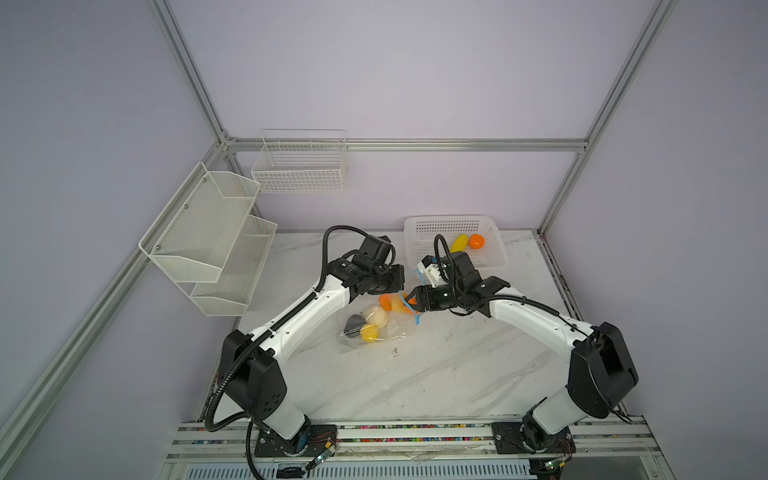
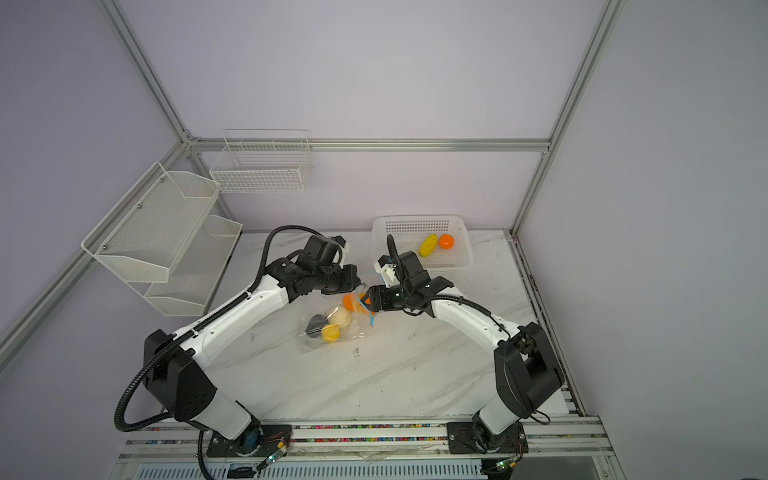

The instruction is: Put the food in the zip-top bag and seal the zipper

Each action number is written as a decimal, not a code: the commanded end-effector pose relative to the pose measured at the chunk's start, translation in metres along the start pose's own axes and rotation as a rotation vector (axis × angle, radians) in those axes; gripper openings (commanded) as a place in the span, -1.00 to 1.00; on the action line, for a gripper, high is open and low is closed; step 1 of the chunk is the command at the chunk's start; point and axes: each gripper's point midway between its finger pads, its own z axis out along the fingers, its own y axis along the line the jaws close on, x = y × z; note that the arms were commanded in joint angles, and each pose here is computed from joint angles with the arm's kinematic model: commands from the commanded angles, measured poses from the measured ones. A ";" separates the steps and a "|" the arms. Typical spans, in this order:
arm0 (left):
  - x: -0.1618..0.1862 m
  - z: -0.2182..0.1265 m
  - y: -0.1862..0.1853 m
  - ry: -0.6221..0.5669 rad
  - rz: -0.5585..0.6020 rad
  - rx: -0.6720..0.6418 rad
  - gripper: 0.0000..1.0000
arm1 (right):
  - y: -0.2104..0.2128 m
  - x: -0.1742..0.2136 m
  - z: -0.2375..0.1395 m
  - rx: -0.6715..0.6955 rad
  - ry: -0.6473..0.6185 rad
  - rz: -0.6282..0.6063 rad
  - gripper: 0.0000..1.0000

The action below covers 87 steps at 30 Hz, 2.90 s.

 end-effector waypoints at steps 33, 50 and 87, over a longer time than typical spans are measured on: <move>-0.027 -0.036 -0.027 -0.116 0.034 0.078 -1.00 | -0.046 -0.015 -0.059 0.141 -0.178 0.220 0.30; -0.028 -0.039 -0.028 -0.124 0.043 0.080 -1.00 | -0.036 -0.002 -0.027 -0.098 -0.100 0.325 -0.14; -0.041 -0.116 -0.036 -0.278 0.061 0.098 -1.00 | 0.044 -0.043 -0.042 -0.232 -0.124 0.187 -0.74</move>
